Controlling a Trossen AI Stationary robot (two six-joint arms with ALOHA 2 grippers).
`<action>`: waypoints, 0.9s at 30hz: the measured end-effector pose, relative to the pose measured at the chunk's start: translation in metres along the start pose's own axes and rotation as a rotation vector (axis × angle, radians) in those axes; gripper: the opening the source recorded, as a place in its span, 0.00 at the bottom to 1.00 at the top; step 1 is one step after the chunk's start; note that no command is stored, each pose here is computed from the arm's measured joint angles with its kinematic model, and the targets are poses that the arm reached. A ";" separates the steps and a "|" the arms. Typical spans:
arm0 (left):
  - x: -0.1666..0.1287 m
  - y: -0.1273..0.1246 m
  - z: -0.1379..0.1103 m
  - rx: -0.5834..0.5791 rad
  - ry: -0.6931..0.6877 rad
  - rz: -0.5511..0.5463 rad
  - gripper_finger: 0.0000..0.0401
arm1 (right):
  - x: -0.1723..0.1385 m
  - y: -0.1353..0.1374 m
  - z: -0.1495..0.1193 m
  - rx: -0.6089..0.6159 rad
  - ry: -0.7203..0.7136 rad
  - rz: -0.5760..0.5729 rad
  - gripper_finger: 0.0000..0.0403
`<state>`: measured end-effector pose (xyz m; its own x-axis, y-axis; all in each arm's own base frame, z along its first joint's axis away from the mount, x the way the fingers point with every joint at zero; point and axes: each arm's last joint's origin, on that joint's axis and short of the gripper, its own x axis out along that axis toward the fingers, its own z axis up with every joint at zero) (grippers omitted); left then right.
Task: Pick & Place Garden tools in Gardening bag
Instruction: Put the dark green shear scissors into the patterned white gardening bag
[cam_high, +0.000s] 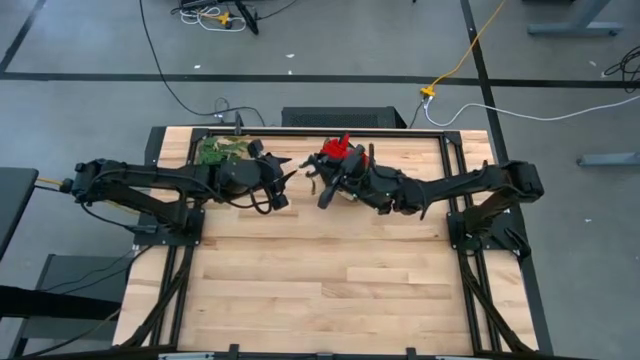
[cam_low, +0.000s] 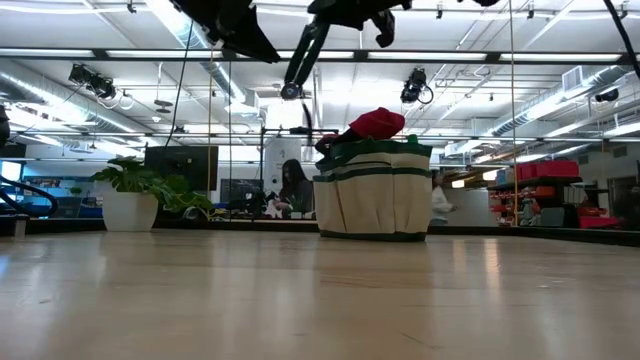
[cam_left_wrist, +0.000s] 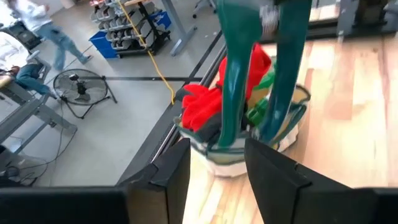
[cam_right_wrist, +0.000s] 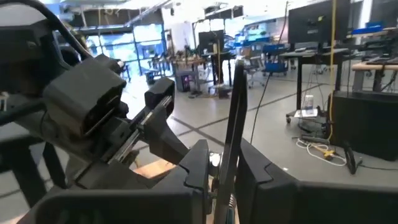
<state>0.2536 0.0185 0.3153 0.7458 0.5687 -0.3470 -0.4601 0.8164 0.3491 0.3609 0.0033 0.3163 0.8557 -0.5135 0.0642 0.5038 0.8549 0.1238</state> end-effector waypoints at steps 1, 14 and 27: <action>0.000 0.000 -0.001 0.006 0.010 0.004 0.39 | -0.002 -0.001 0.002 -0.006 0.009 0.003 0.08; 0.000 0.000 -0.007 0.036 0.062 0.024 0.36 | -0.032 -0.026 0.039 -0.098 0.078 -0.110 0.08; 0.000 0.000 -0.007 0.032 0.062 0.023 0.36 | -0.046 -0.040 0.045 -0.139 0.174 -0.147 0.08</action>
<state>0.2501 0.0191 0.3096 0.7033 0.5935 -0.3914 -0.4608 0.7998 0.3847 0.2959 -0.0109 0.3532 0.7738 -0.6226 -0.1168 0.6251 0.7803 -0.0185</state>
